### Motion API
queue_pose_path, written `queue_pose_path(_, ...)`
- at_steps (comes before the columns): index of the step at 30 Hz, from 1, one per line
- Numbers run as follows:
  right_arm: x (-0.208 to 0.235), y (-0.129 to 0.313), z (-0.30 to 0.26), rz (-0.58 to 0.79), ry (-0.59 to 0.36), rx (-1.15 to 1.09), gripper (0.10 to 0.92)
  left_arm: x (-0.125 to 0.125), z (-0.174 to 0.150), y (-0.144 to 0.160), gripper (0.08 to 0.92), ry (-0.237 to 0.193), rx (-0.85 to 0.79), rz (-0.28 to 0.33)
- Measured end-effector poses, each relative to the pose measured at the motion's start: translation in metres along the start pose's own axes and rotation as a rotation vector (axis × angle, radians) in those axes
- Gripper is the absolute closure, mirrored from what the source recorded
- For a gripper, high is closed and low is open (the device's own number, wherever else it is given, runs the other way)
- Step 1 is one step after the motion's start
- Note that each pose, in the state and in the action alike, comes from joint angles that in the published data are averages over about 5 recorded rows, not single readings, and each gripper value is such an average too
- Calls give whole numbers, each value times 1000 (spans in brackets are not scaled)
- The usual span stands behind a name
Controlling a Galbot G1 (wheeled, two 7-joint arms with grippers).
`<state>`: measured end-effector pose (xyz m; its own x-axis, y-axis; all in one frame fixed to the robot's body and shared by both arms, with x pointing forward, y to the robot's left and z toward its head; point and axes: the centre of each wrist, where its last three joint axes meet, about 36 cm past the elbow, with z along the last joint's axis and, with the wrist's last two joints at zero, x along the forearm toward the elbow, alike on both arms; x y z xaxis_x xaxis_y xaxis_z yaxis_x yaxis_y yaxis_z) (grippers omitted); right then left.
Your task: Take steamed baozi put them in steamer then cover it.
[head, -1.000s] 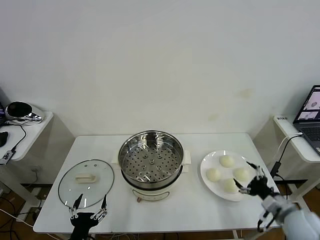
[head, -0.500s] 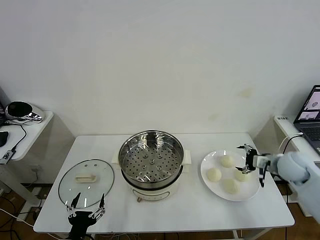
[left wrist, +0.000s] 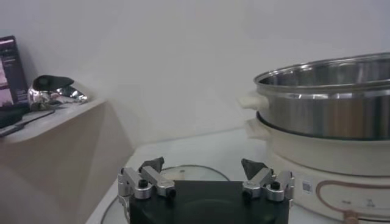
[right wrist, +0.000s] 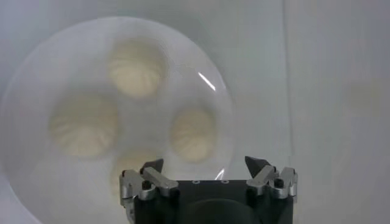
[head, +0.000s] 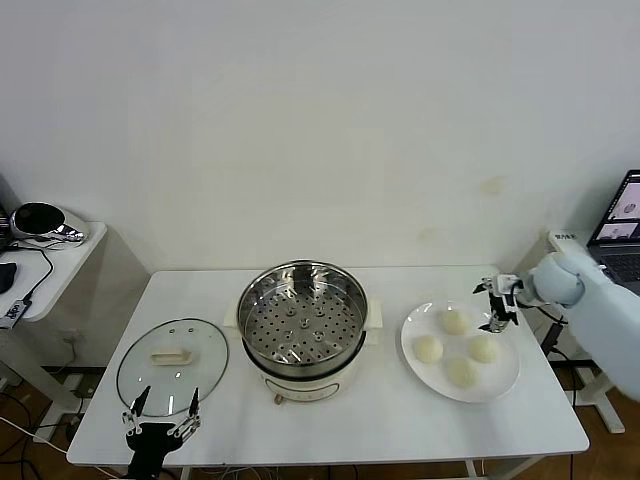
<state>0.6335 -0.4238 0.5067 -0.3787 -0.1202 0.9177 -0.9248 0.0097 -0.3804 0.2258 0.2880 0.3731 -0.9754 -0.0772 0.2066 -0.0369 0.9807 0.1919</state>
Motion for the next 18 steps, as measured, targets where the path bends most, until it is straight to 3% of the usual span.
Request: queue_pose_path(18, -60, -24, -23, -95, 46, 29, 200, 2, 0, 8, 177, -7, -13, -14)
